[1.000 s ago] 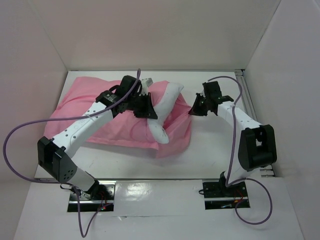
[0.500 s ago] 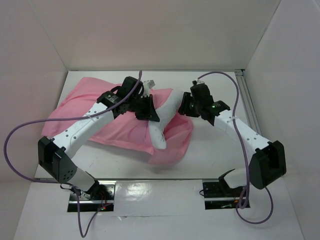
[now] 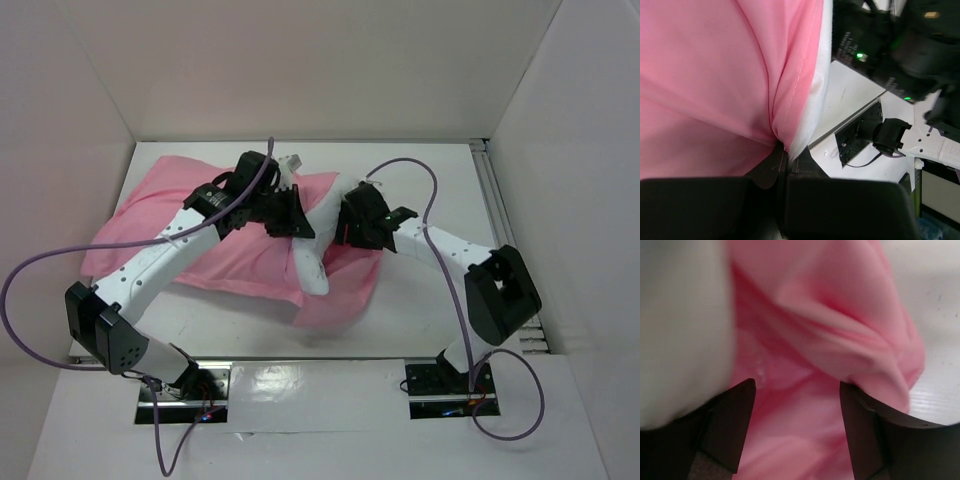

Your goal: Put the pillow into the pillowcase

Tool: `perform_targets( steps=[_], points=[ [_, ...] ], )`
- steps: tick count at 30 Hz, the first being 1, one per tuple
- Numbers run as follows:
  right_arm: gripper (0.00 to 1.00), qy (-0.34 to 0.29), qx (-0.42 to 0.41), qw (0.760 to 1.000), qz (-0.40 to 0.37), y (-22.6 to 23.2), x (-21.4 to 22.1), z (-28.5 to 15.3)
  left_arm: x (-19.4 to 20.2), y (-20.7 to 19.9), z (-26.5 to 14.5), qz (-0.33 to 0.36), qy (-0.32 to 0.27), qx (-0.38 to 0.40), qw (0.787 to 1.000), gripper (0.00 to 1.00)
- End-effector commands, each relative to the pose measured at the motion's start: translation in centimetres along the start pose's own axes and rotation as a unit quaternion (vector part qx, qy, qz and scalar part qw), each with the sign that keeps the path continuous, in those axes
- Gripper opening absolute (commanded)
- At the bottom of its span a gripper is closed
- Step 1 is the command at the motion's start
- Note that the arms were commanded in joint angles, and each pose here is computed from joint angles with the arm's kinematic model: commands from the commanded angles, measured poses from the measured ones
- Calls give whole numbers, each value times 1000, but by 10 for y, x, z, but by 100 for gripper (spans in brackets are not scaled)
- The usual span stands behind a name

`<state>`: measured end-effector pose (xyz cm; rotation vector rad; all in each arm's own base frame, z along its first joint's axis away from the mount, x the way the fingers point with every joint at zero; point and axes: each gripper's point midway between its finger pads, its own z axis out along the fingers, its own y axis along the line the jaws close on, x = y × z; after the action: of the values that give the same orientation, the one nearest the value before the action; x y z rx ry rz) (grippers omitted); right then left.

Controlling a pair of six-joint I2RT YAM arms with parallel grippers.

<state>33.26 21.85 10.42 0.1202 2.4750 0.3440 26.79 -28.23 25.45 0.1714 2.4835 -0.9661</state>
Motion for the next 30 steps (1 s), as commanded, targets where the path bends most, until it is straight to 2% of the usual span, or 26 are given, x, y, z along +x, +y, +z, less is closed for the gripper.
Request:
perform_targets(
  steps=[1,3,5,7,8,9,12,16,17,19,25,30],
  points=[
    [77,-16,41,999,2,-8,7,25,-19,-52,-37,10,-46,92,995,0],
    [77,-6,82,997,-6,-22,19,40,-19,-54,-40,7,-49,95,994,0],
    [70,2,108,994,-13,-32,27,52,-22,-54,-44,7,-55,95,994,0],
    [53,0,118,993,-15,-38,29,52,-23,-54,-49,7,-60,99,993,0],
    [33,-6,119,993,-14,-38,25,50,-23,-54,-49,7,-60,99,993,0],
    [22,-11,118,993,-9,-39,21,48,-24,-51,-53,4,-62,100,993,0],
    [0,-29,118,993,0,-45,6,33,-25,-42,-56,-6,-66,90,994,0],
    [0,-59,89,994,22,-42,-32,1,-11,2,-49,-19,-28,-28,999,0],
    [0,-84,70,994,29,-35,-52,-14,11,22,-42,-31,23,-74,997,0],
    [0,-97,53,993,33,-33,-70,-31,24,45,-39,-32,39,-121,991,0],
    [0,-127,23,990,49,-38,-105,-68,49,81,-25,-48,66,-176,981,0],
    [0,-152,-1,985,78,-52,-126,-78,59,84,-15,-34,85,-165,982,0]
  ],
)
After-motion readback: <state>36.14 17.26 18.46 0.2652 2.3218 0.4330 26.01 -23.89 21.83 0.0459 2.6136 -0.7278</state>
